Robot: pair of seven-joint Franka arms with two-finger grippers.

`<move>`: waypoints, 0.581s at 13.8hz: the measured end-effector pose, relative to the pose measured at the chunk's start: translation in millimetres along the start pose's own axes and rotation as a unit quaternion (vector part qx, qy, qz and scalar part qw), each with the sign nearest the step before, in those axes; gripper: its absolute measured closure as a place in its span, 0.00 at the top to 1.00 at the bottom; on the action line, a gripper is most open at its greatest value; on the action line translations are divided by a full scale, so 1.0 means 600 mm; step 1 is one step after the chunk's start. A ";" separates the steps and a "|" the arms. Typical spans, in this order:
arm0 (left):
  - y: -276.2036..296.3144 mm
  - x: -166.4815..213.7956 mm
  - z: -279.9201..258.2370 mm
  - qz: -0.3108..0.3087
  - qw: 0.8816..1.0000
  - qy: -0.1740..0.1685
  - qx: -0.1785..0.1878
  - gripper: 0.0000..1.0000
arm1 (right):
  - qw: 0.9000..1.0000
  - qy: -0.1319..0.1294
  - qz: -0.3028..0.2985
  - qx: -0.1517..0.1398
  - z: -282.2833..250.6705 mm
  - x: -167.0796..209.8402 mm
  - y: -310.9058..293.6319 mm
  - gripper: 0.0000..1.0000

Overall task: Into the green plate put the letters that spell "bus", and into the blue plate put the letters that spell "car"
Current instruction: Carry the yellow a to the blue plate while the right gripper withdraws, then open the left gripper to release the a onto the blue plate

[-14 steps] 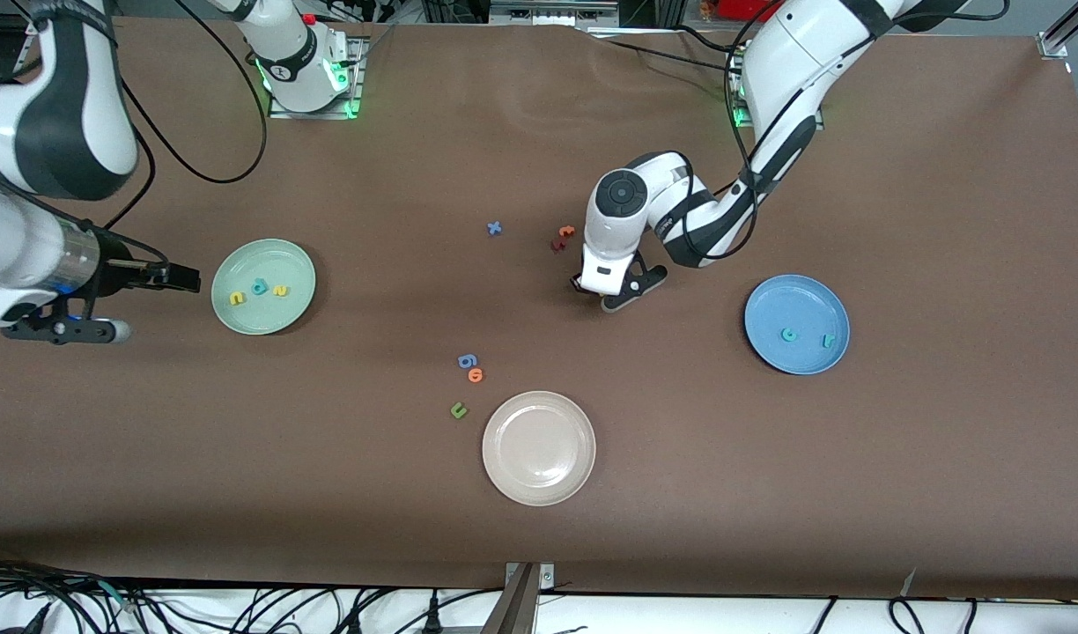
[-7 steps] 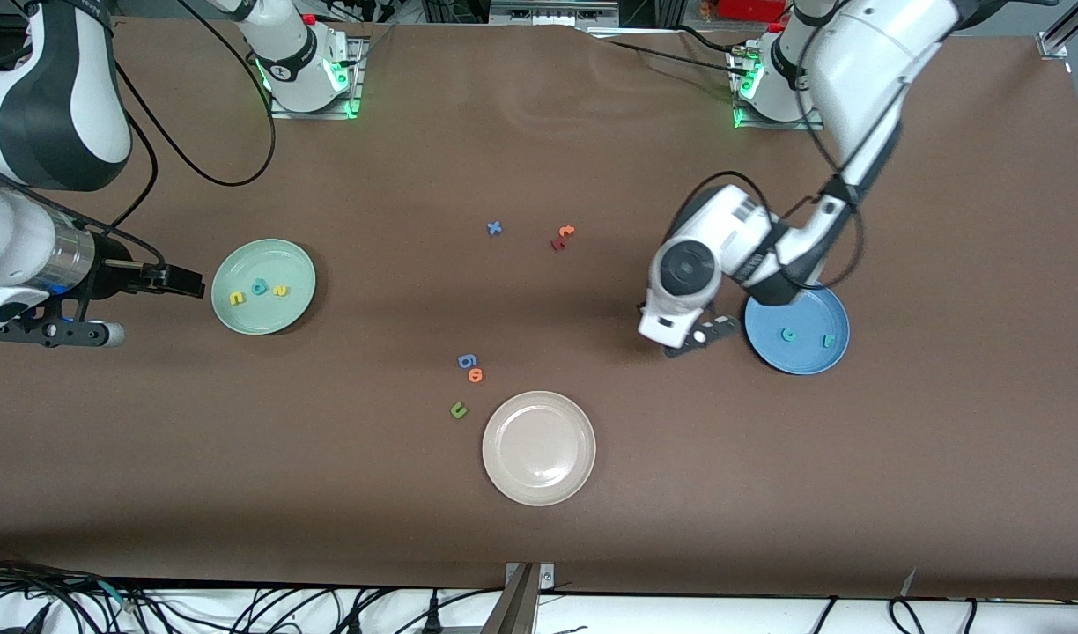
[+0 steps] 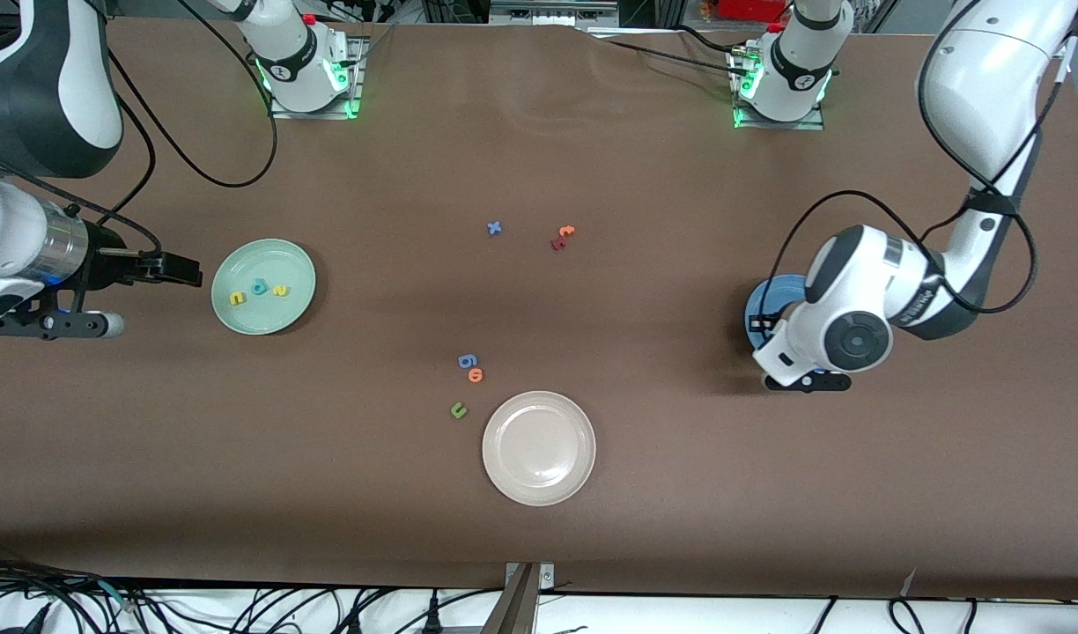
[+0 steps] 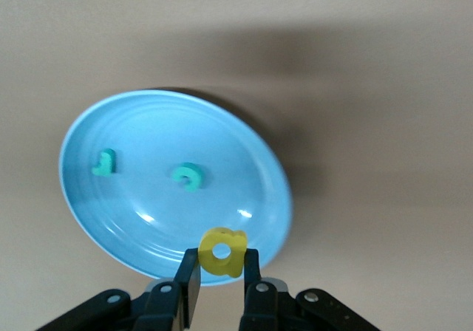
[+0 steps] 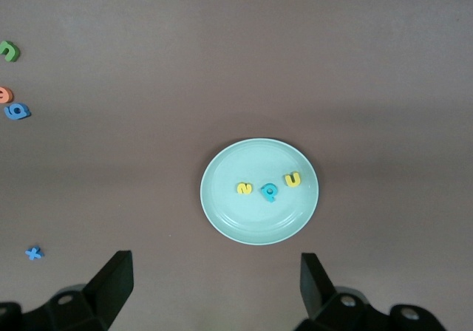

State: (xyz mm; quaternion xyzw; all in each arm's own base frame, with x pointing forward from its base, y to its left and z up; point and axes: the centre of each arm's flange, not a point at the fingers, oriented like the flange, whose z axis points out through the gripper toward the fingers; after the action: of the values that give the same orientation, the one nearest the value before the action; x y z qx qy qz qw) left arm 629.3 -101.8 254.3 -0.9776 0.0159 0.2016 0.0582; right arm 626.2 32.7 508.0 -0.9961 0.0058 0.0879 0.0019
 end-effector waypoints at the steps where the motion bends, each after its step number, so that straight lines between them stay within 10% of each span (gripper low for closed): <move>1: -0.018 0.005 0.011 0.013 1.000 -0.003 -0.005 0.28 | 1.000 0.003 0.000 0.000 -0.004 0.002 0.000 1.00; 8: -0.057 -0.006 0.015 0.041 0.999 -0.030 -0.004 0.93 | 1.000 0.019 -0.001 -0.005 -0.027 0.015 0.004 1.00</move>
State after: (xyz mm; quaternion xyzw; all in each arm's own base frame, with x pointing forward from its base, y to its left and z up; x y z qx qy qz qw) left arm 624.6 -66.8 251.4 -0.9700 0.0529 0.2330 0.0462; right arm 637.7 30.1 522.3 -0.9976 0.0044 0.0694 -0.0032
